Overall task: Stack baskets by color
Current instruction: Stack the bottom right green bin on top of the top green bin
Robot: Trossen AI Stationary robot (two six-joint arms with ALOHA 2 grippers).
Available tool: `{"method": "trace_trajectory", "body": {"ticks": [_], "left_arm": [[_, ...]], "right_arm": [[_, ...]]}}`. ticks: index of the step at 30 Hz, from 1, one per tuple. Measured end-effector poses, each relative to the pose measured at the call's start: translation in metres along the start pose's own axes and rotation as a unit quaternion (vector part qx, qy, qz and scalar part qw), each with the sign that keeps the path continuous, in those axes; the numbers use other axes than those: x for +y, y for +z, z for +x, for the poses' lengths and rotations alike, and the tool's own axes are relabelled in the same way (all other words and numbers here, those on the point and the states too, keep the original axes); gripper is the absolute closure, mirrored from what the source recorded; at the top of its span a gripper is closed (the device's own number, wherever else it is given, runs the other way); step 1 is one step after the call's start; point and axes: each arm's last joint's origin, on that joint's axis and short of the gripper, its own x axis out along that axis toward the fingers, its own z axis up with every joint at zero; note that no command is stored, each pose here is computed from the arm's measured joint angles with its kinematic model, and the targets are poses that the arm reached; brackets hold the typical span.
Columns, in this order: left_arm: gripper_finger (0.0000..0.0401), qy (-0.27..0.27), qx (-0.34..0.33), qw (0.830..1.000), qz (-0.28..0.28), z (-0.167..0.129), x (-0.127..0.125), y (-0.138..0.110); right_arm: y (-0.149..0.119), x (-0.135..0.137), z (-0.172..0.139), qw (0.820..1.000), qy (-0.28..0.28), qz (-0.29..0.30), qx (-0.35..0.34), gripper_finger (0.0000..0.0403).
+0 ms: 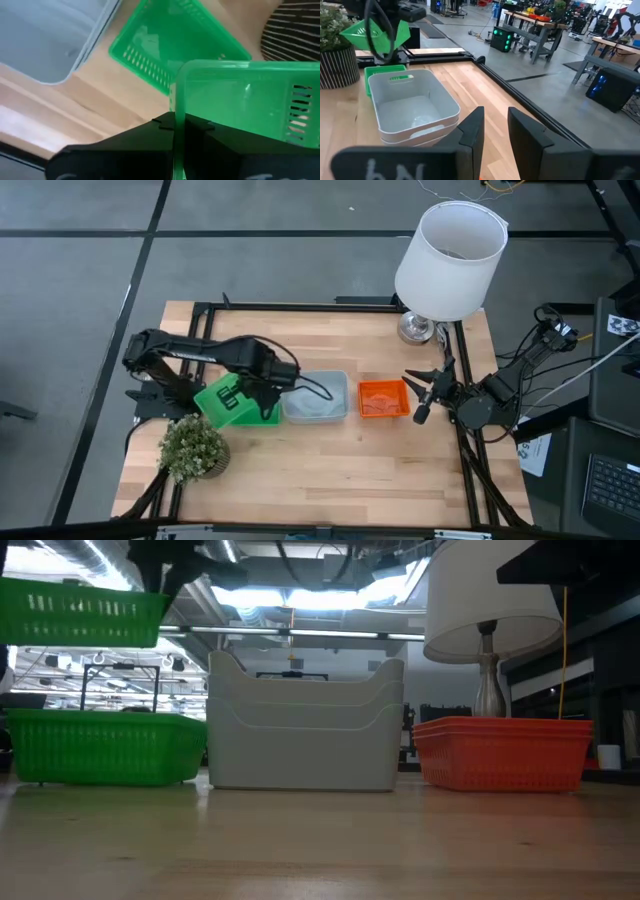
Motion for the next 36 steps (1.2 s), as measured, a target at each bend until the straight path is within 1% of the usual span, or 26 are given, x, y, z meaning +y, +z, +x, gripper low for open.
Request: {"method": "trace_trajectory", "body": {"ticks": [2, 4, 7, 12, 15, 17, 21, 36], "left_arm": [[0.0401, 0.006, -0.002, 1.000, 0.024, 0.003, -0.005, 0.002], [0.0401, 0.004, 0.002, 0.998, 0.066, 0.008, -0.007, 0.006], [0.0401, 0.027, -0.019, 0.993, 0.115, 0.012, -0.010, 0.016], [0.0401, 0.056, -0.041, 0.988, 0.136, 0.021, -0.013, 0.031], [0.0401, 0.078, -0.040, 0.983, 0.163, 0.021, -0.018, 0.038], [0.0401, 0.095, -0.053, 0.978, 0.177, 0.020, -0.018, 0.043], [0.0401, 0.114, -0.071, 0.973, 0.186, 0.019, -0.017, 0.048], [0.0400, 0.109, -0.069, 0.974, 0.188, 0.019, -0.017, 0.048]], "right_arm": [[0.000, 0.000, 0.000, 1.000, 0.000, 0.003, 0.000, 0.0315], [0.000, 0.000, 0.000, 1.000, 0.000, 0.014, -0.001, 0.0315], [0.000, 0.000, 0.000, 1.000, 0.000, 0.027, -0.001, 0.0315], [0.000, 0.000, 0.000, 1.000, -0.001, 0.030, -0.001, 0.0315], [0.000, 0.000, 0.000, 1.000, -0.001, 0.030, -0.002, 0.0315], [0.000, 0.000, 0.000, 1.000, -0.001, 0.030, -0.002, 0.0315], [0.000, 0.000, 0.000, 1.000, -0.001, 0.029, -0.002, 0.0315], [0.000, 0.000, 0.000, 1.000, 0.000, 0.024, 0.000, 0.0315]]}}
